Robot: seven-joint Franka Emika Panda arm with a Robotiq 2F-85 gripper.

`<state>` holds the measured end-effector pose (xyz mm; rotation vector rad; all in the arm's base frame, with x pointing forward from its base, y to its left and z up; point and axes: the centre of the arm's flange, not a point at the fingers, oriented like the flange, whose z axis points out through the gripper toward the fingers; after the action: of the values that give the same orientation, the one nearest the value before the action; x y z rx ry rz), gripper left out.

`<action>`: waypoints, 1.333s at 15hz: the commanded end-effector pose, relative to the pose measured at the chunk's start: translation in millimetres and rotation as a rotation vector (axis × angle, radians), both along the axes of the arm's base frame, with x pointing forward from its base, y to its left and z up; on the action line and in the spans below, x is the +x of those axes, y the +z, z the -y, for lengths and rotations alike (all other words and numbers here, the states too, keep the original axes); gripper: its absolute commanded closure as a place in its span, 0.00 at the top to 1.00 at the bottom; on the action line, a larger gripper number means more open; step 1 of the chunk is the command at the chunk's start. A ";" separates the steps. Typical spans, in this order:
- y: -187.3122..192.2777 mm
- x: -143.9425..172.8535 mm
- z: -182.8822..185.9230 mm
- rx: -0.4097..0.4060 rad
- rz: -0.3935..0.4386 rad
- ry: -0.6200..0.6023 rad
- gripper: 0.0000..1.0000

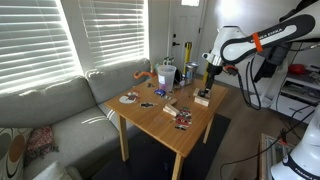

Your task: Put the toy car on top of the block then stack up the blocks

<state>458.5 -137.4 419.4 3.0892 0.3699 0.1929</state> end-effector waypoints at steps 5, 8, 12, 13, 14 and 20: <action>-16.9 23.2 1.6 0.027 -0.020 0.053 1.00; -24.1 24.4 3.0 0.032 -0.030 0.062 0.98; -30.8 23.2 7.1 0.045 -0.044 0.068 0.60; -26.3 24.2 8.8 0.044 -0.035 0.068 0.56; -26.0 23.2 10.5 0.047 -0.033 0.069 0.56; -11.1 7.7 14.3 0.042 0.004 0.047 0.56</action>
<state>475.6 -148.7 396.5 3.1193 0.4488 0.1486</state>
